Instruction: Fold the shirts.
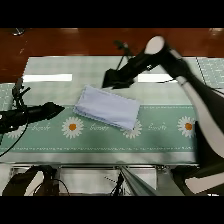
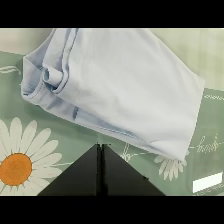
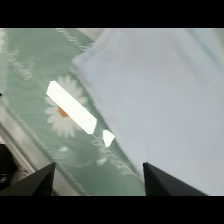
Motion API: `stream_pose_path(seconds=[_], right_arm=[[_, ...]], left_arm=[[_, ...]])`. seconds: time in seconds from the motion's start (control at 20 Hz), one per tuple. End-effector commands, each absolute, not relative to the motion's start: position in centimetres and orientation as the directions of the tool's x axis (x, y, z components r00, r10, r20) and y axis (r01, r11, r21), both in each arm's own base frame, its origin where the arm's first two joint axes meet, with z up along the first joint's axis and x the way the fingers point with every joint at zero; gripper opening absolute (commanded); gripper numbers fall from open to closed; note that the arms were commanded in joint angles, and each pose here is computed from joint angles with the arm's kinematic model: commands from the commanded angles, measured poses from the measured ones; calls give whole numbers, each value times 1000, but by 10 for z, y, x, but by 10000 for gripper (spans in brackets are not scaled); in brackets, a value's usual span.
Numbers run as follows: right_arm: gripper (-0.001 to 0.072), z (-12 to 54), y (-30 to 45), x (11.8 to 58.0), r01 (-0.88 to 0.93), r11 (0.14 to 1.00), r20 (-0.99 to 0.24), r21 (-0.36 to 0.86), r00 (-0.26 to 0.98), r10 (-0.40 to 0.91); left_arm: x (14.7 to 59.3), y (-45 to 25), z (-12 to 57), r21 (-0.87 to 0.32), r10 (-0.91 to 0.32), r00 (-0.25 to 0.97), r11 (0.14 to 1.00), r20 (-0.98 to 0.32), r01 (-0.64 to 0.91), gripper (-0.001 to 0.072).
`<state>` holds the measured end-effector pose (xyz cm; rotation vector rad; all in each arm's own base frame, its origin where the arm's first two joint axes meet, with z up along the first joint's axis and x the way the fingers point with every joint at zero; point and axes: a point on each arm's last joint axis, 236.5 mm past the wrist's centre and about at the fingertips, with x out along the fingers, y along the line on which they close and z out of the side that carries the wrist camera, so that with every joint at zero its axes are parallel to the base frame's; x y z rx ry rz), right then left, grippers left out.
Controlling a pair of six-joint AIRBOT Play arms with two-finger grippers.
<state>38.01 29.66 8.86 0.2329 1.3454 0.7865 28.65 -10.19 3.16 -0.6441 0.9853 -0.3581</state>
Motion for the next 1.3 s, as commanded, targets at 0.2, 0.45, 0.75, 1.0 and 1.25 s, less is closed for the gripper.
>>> stream_pose_path(seconds=[0.2, 0.45, 0.75, 1.0, 1.25], right_arm=[[628, 91, 36, 311, 280, 950, -880, 139, 474, -11], [627, -39, 130, 270, 353, 741, -804, 572, 419, 421], [627, -76, 166, 287, 306, 699, -762, 647, 249, 597], [626, -90, 206, 316, 285, 626, -683, 725, 183, 708], [125, -89, 250, 320, 178, 629, -644, 757, 44, 763]], left_arm=[[287, -102, 31, -648, -552, 517, 761, -654, -7, 22], [293, -98, 32, -641, -535, 541, 768, -649, -9, 22], [292, -97, 31, -638, -535, 538, 770, -652, -8, 22], [292, -97, 32, -638, -534, 540, 770, -651, -9, 22], [292, -97, 32, -638, -534, 540, 770, -651, -9, 22]])
